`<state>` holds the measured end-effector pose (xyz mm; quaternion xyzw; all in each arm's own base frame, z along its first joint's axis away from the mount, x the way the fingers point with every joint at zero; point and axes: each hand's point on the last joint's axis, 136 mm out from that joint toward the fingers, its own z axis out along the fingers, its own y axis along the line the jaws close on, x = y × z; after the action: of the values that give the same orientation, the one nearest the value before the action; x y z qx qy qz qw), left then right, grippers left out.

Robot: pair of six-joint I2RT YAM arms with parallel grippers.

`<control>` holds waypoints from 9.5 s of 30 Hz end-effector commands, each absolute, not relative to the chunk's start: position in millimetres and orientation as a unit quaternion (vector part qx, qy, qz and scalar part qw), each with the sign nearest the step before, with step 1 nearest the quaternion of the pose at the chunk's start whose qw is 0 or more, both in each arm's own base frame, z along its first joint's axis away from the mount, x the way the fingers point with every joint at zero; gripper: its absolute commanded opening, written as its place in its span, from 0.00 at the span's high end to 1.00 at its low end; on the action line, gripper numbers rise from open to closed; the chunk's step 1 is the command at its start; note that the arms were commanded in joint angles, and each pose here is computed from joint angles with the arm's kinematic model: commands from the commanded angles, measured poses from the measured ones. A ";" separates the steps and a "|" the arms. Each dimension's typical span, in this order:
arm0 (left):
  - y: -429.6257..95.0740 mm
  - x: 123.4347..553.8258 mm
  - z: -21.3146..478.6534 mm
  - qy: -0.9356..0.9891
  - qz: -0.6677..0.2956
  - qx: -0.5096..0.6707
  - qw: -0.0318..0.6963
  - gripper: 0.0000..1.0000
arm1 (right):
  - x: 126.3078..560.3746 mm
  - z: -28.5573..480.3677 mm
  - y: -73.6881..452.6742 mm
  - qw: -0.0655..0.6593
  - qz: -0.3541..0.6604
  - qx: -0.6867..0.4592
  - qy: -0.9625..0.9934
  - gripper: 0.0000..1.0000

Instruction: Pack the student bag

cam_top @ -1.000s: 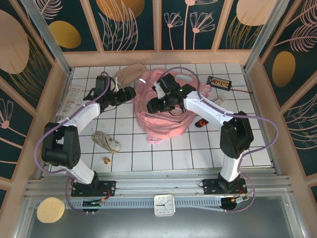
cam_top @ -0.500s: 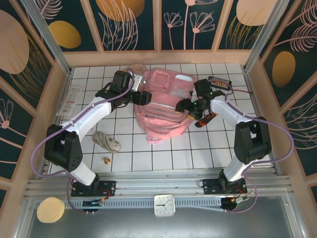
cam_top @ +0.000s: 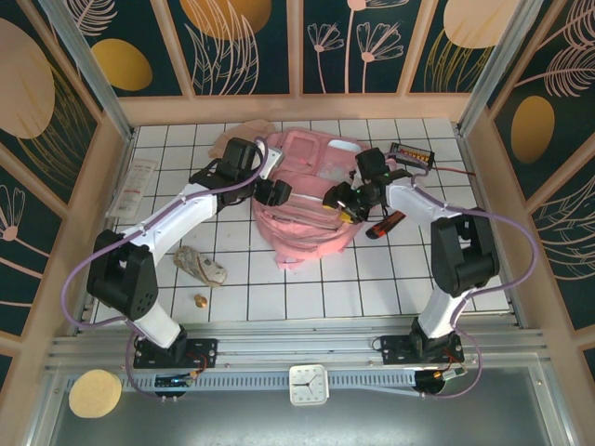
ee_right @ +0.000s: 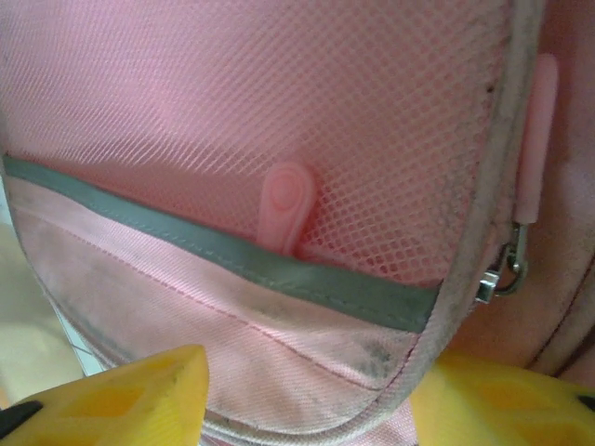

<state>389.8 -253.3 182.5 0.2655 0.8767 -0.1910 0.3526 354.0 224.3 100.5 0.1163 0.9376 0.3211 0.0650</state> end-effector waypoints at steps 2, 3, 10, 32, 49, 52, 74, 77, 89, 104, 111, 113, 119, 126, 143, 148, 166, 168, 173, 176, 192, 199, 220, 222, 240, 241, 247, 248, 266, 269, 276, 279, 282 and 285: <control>-245.0 385.9 185.0 0.876 -0.172 0.273 0.360 0.25 | 378.1 99.9 226.0 0.088 0.315 0.124 0.937 0.43; -244.0 385.8 185.5 0.876 -0.170 0.272 0.361 0.25 | 378.2 96.3 225.2 0.085 0.310 0.125 0.939 0.43; -242.0 383.8 188.9 0.873 -0.168 0.273 0.368 0.25 | 379.2 81.4 217.0 0.085 0.285 0.139 0.944 0.58; -277.3 382.0 205.6 0.793 -0.104 0.416 0.433 0.01 | 430.7 242.6 241.9 0.174 0.410 0.144 0.883 1.00; -293.2 447.3 178.9 0.843 -0.010 0.324 0.428 1.00 | 428.4 254.7 245.8 0.156 0.433 0.127 0.879 0.81; -283.2 459.3 200.2 0.864 -0.050 0.257 0.430 1.00 | 435.8 265.7 224.7 0.206 0.401 0.119 0.885 0.50; -251.2 472.3 290.2 0.879 -0.268 0.021 0.394 1.00 | 372.9 192.1 244.7 0.129 0.385 0.096 0.909 0.01; -263.4 470.2 281.9 0.875 -0.290 0.017 0.386 1.00 | 365.1 168.7 260.9 0.093 0.387 0.129 0.908 0.01; -291.6 465.4 298.3 0.856 -0.346 0.020 0.384 1.00 | 379.9 87.6 238.6 0.094 0.286 0.169 0.939 0.40; -226.7 495.7 343.7 0.855 -0.281 -0.004 0.435 1.00 | 375.9 58.5 159.2 0.132 0.169 0.175 0.961 1.00; -163.7 512.7 378.7 0.856 -0.212 -0.021 0.472 1.00 | 374.5 52.6 151.0 0.128 0.170 0.183 0.960 1.00; -152.9 514.8 385.7 0.854 -0.200 -0.021 0.479 1.00 | 375.8 55.4 153.7 0.129 0.180 0.182 0.958 1.00; -193.3 502.4 367.6 0.848 -0.296 0.047 0.438 1.00 | 385.9 104.5 192.5 0.168 0.283 0.144 0.933 0.92; -204.8 483.9 338.7 0.840 -0.315 0.070 0.436 1.00 | 395.4 213.8 228.7 0.309 0.377 0.033 0.873 0.02; -210.9 475.5 308.7 0.849 -0.322 0.084 0.410 0.97 | 373.1 323.5 288.3 0.477 0.422 -0.170 0.752 0.01; -190.7 462.9 311.9 0.862 -0.282 0.058 0.417 0.01 | 397.6 341.2 276.8 0.474 0.450 -0.116 0.748 0.01; 85.4 462.9 222.6 0.839 -0.087 -0.408 0.349 0.01 | 411.2 293.7 290.1 0.373 0.478 -0.077 0.792 0.01; 104.8 473.4 204.5 0.851 -0.057 -0.403 0.330 0.01 | 409.0 285.6 291.2 0.362 0.483 -0.074 0.794 0.01; 136.4 497.8 178.9 0.886 0.000 -0.358 0.295 0.01 | 400.6 255.3 290.6 0.326 0.496 -0.054 0.803 0.01; 139.6 516.6 164.3 0.900 0.001 -0.335 0.280 0.03 | 396.6 242.6 291.4 0.307 0.502 -0.044 0.807 0.01; 66.0 590.1 59.2 0.925 -0.106 -0.288 0.222 0.12 | 393.0 233.7 295.3 0.265 0.495 -0.037 0.827 0.01; 69.1 581.0 33.4 0.928 -0.089 -0.304 0.194 0.18 | 394.1 233.1 295.3 0.267 0.497 -0.022 0.826 0.01; 16.0 581.1 194.3 0.868 -0.248 -0.286 0.321 1.00 | 412.2 248.2 318.0 0.276 0.513 -0.019 0.812 0.01; 10.4 582.9 249.6 0.851 -0.267 -0.276 0.359 1.00 | 416.1 252.2 319.8 0.281 0.516 -0.019 0.809 0.01; -239.5 485.9 311.6 0.818 -0.476 -0.123 0.297 1.00 | 393.9 253.6 233.5 0.289 0.525 0.094 0.795 0.01; -250.7 479.2 301.1 0.812 -0.494 -0.125 0.285 1.00 | 387.7 249.3 229.4 0.287 0.526 0.101 0.794 0.01; -293.4 457.1 276.5 0.805 -0.528 -0.114 0.246 1.00 | 365.7 226.5 228.0 0.253 0.561 0.150 0.774 0.01; -297.0 455.0 276.3 0.804 -0.531 -0.112 0.243 1.00 | 365.1 223.6 229.2 0.247 0.563 0.156 0.773 0.01; -333.5 415.8 293.6 0.784 -0.585 -0.091 0.185 1.00 | 421.4 223.0 215.6 0.308 0.576 0.245 0.716 0.02; -332.7 406.1 291.4 0.783 -0.590 -0.094 0.172 1.00 | 434.0 225.4 214.5 0.316 0.587 0.253 0.700 0.06; -324.7 391.9 278.4 0.801 -0.569 -0.097 0.160 1.00 | 444.6 243.0 210.7 0.346 0.600 0.247 0.677 0.48; -323.4 392.6 271.0 0.811 -0.555 -0.093 0.159 1.00 | 440.6 249.7 205.7 0.354 0.600 0.242 0.676 0.94; -317.5 392.4 269.1 0.835 -0.516 -0.073 0.174 0.74 | 435.2 253.6 194.4 0.365 0.575 0.237 0.693 1.00; -295.0 405.2 251.1 0.888 -0.398 -0.022 0.228 0.29 | 427.0 256.7 162.4 0.394 0.497 0.247 0.732 1.00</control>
<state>405.1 -315.2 258.3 -0.0750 0.8447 -0.4941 0.1915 429.6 193.0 219.9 0.2609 0.7217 0.5504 0.3288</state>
